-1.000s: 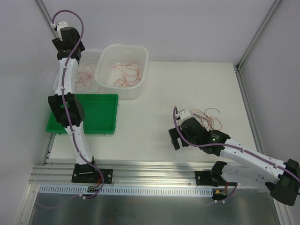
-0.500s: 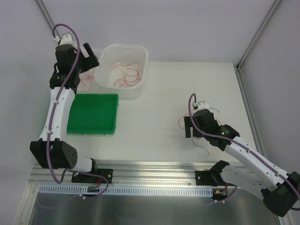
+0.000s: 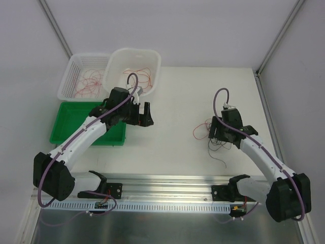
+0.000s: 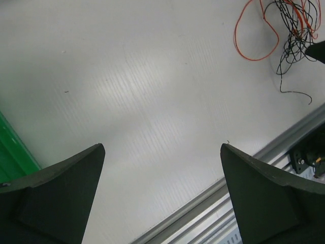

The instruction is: Untangle the cables

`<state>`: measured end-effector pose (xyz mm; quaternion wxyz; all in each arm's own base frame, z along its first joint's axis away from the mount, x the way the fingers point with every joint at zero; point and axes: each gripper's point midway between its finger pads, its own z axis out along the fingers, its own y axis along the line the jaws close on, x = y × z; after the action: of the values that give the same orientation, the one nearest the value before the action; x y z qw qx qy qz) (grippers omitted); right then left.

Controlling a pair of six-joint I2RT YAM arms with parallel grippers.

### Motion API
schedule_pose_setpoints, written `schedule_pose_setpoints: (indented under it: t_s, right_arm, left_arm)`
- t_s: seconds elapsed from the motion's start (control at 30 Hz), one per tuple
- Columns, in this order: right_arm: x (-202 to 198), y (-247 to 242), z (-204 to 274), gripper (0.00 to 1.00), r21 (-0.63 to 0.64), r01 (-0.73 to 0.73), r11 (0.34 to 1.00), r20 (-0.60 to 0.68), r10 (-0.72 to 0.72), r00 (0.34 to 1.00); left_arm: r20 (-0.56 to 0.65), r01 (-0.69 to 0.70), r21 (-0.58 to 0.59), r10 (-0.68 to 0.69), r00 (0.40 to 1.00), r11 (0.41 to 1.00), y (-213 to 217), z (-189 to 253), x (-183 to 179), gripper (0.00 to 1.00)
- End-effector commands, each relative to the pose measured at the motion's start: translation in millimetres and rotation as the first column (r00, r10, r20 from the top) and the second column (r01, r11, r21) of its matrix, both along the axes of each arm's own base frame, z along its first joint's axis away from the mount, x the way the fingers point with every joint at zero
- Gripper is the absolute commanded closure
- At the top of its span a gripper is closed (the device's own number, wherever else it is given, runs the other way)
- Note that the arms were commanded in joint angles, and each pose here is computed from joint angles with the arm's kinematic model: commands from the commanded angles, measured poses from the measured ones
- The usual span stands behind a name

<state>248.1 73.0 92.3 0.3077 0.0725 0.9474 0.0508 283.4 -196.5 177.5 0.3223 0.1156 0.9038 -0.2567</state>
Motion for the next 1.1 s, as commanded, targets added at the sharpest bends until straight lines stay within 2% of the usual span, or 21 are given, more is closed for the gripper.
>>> schedule_pose_setpoints:
  t_s: [0.0, 0.1, 0.2, 0.3, 0.37, 0.4, 0.47, 0.57, 0.67, 0.83, 1.07]
  right_arm:
    - [18.4, 10.6, -15.9, 0.29, 0.065, 0.041, 0.997, -0.002, -0.041, 0.999]
    - [22.5, 12.6, -36.7, 0.32, 0.057, 0.053, 0.997, -0.049, -0.05, 0.998]
    - [24.5, 16.9, -48.6, 0.42, 0.055, 0.035, 0.998, -0.066, -0.031, 0.997]
    - [24.0, 29.4, -45.4, 0.66, 0.047, -0.041, 0.998, -0.05, 0.043, 0.998]
    - [24.7, 40.1, -34.5, 0.76, 0.029, -0.111, 0.993, -0.034, 0.112, 0.993]
    - [21.0, 51.3, -30.4, 0.9, 0.023, -0.159, 0.987, -0.028, 0.16, 0.987]
    - [17.2, 69.9, -11.1, 0.99, 0.021, -0.244, 0.969, 0.005, 0.244, 0.97]
    - [4.2, 91.1, 19.7, 0.99, 0.045, -0.352, 0.935, 0.045, 0.35, 0.936]
    - [-2.2, 104.7, 73.8, 0.99, 0.043, -0.43, 0.902, 0.139, 0.421, 0.896]
    - [-17.2, 118.3, 161.2, 0.99, 0.0, -0.56, 0.828, 0.329, 0.529, 0.782]
    - [-44.2, 133.1, 180.4, 0.99, 0.051, -0.696, 0.716, 0.383, 0.63, 0.676]
  left_arm:
    - [-0.003, 0.088, -0.061, -0.088, 0.996, 0.994, -16.1, 10.1, -10.5, 0.01]
    - [-0.032, 0.104, -0.063, -0.106, 0.994, 0.993, -20.2, 3.3, -13.7, 0.01]
    - [-0.041, 0.095, -0.042, -0.097, 0.994, 0.995, -17.0, -1.1, -13.7, 0.01]
    - [-0.038, 0.096, -0.043, -0.097, 0.995, 0.994, -17.1, 0.4, -13.6, 0.01]
    - [-0.048, 0.1, -0.051, -0.102, 0.994, 0.994, -18.4, -0.1, -15.0, 0.01]
    - [-0.049, 0.103, -0.054, -0.105, 0.993, 0.993, -19.0, 0.1, -15.5, 0.01]
    - [-0.065, 0.107, -0.063, -0.112, 0.992, 0.992, -21.2, -1.8, -16.4, 0.01]
    - [-0.075, 0.118, -0.074, -0.123, 0.99, 0.99, -24.2, -2.4, -17.9, 0.01]
    - [-0.072, 0.127, -0.075, -0.132, 0.989, 0.989, -25.6, -1.8, -19.3, 0.01]
    - [-0.062, 0.126, -0.071, -0.131, 0.989, 0.989, -24.6, -0.3, -18.8, 0.01]
    - [-0.058, 0.17, -0.103, -0.177, 0.983, 0.98, -33.0, 5.5, -24.3, 0.01]
